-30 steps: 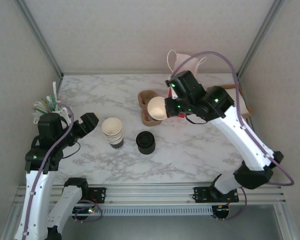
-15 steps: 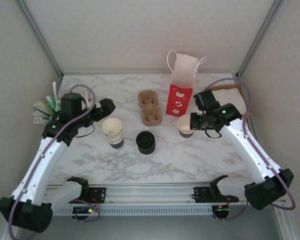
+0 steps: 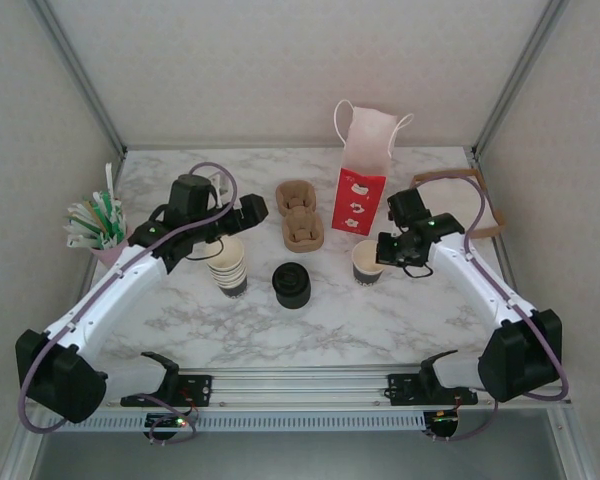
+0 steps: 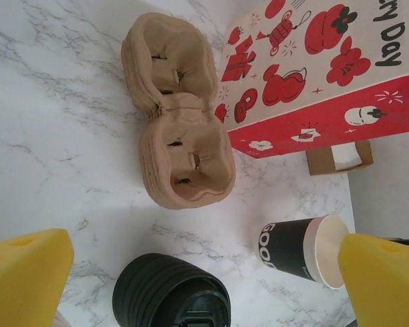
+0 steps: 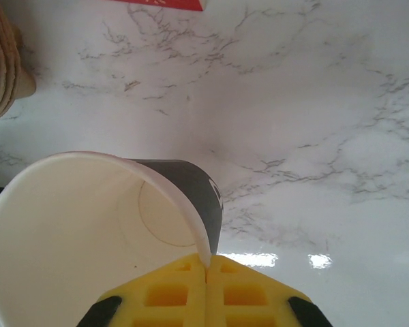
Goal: Pack the takeout coffee
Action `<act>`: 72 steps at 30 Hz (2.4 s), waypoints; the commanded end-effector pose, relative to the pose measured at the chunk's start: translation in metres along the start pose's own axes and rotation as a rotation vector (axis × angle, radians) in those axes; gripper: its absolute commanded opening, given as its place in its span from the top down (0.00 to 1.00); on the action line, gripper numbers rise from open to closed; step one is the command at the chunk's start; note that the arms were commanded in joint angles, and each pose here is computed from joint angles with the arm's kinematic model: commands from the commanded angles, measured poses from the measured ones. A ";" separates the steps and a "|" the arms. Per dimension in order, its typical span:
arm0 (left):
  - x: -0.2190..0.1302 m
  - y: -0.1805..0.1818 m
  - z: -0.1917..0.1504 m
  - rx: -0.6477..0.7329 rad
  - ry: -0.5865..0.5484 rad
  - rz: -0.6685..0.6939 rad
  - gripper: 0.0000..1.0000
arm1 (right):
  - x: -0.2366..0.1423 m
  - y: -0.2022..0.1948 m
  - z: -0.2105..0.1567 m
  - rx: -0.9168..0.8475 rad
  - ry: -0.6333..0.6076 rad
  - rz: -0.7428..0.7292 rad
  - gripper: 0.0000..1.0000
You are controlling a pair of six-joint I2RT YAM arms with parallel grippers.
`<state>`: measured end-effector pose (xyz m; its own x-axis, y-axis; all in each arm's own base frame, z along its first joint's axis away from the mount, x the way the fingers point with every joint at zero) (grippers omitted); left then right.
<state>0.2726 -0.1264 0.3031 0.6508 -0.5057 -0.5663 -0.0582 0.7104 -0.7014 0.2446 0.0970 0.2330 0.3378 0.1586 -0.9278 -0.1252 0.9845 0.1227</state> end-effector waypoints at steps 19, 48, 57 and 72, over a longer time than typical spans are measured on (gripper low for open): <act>0.006 -0.013 0.010 0.037 -0.042 -0.027 0.00 | 0.025 0.005 -0.016 0.011 0.106 0.009 0.84; -0.083 -0.028 0.018 0.056 -0.245 -0.013 0.00 | -0.092 0.021 -0.006 0.075 -0.182 0.192 0.01; -0.130 -0.004 -0.019 -0.030 -0.223 -0.044 0.12 | -0.092 0.088 0.000 -0.178 -0.138 0.146 0.01; -0.139 0.062 -0.102 -0.250 0.006 -0.114 0.73 | -0.066 0.172 -0.006 -0.547 -0.028 0.189 0.01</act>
<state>0.1082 -0.0591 0.3152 0.7294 -0.5277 -0.4354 -0.0965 0.5507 -0.8291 0.1981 0.2474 0.3102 0.3291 0.3023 -0.8946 -0.5729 0.8170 0.0653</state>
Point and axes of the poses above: each hand's point on the last joint's axis, 136 mm out from that joint toward the fingers, its own x axis out along the fingers, its own y axis along the line the jaws close on, z = x × y, the point moved 10 cm from there along -x, back along the fingers, and after that the axes turned 8 degrees about -x, right-handed, at the moved point
